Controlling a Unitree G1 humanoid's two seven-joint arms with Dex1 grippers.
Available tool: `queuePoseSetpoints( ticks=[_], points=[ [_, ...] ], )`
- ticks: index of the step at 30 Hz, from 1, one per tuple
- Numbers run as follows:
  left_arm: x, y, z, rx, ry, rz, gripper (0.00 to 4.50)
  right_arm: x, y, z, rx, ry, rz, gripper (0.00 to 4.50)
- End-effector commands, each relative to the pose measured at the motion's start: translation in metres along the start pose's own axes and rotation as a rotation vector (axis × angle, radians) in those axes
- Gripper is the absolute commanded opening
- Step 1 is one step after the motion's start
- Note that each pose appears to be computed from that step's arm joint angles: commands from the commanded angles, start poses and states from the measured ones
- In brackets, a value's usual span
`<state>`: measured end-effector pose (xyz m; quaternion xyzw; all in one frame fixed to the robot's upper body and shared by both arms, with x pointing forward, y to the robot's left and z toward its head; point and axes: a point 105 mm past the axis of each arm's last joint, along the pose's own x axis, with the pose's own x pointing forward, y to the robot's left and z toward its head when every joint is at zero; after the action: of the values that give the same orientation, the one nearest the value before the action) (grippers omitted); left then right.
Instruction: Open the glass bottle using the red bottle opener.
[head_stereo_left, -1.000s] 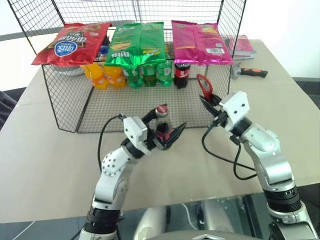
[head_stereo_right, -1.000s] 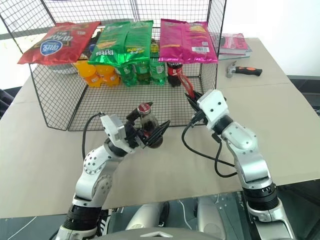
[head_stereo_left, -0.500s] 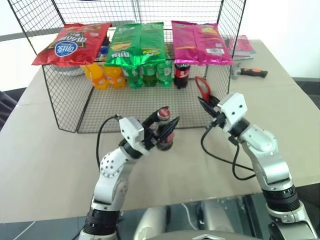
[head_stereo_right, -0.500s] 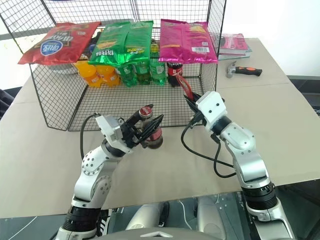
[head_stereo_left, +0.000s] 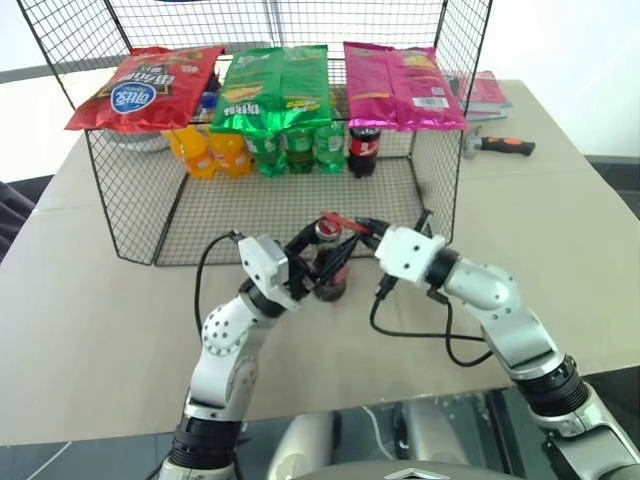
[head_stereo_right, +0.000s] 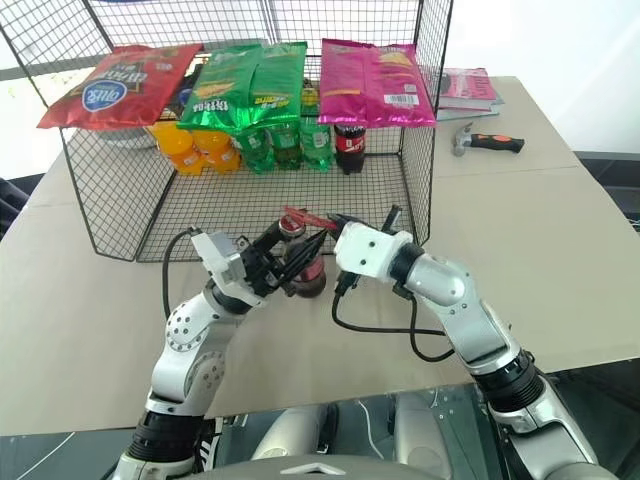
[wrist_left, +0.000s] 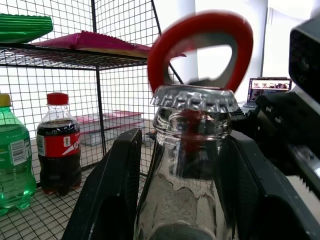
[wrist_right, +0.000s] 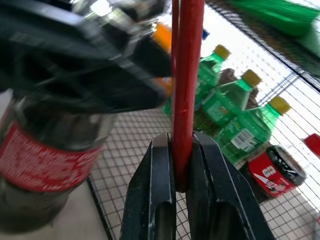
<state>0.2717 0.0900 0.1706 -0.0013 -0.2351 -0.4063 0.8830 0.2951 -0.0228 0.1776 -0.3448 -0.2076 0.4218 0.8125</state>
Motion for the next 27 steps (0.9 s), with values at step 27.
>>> queuePoseSetpoints(
  ticks=[27],
  points=[
    [-0.002, 0.007, -0.010, -0.004, 0.072, 0.029, 1.24, 0.025, 0.044, 0.015, -0.234, -0.125, -0.046, 0.00]
  ],
)
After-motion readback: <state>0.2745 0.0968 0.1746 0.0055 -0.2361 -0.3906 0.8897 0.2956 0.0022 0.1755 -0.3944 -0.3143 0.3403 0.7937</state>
